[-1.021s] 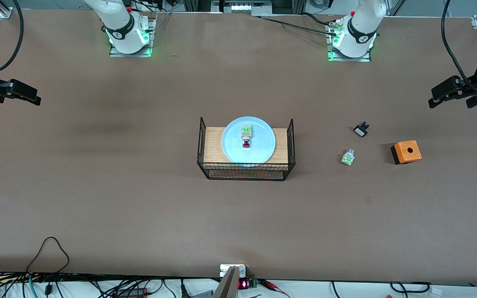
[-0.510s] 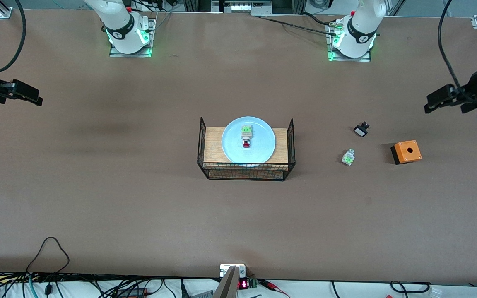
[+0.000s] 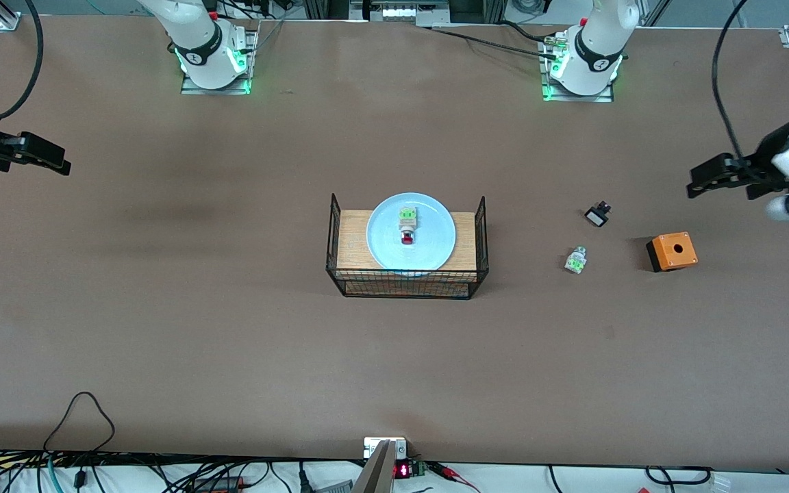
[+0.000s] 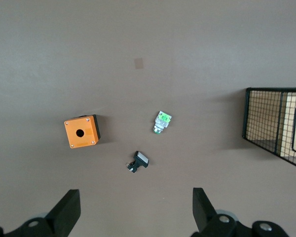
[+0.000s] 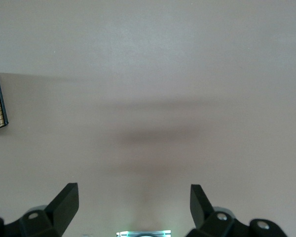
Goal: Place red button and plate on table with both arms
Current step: 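Move the left gripper over the red button on the blue plate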
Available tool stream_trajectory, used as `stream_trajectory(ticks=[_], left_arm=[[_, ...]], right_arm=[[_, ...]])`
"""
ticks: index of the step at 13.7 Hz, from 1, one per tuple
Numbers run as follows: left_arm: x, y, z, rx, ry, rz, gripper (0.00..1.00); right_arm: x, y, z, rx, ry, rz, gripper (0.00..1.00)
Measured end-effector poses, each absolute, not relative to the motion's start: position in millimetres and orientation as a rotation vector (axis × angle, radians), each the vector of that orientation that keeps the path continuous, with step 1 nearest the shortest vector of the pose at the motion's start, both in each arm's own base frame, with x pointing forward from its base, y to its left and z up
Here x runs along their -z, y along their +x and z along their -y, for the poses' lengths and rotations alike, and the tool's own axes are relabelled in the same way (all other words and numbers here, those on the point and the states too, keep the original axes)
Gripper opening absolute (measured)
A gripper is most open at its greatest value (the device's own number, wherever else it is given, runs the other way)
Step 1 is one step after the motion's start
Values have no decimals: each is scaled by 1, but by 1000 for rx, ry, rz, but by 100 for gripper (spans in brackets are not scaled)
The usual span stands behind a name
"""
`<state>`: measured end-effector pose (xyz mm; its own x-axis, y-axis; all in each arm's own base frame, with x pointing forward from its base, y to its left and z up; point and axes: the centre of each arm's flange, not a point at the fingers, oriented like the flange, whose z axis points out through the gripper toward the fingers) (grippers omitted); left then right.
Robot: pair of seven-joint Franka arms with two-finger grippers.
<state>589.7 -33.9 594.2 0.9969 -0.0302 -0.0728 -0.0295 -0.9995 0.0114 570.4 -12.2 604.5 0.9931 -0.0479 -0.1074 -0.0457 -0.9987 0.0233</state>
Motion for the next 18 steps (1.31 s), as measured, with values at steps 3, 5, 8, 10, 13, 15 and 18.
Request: stream_trajectory(ticks=[3,5,8,10,13,15,18], left_arm=[[-585,589,82,138,3143,154,100],[-592,585,96,123,3105,181,100],[-611,576,104,78,3071,198,100],[-615,571,121,75,3065,246,100],[-614,563,153,80,3052,338,100],[-617,558,170,75,3043,388,100],[-620,547,202,69,3024,480,100]], right_arm=[[-604,570,12,169,3115,73,100],[-604,570,12,169,3115,74,100],[-604,570,13,169,3115,77,100],[-604,570,13,169,3115,80,100],[-604,570,15,169,3115,85,100],[-604,570,17,170,3115,90,100],[-602,571,19,174,3114,95,100]])
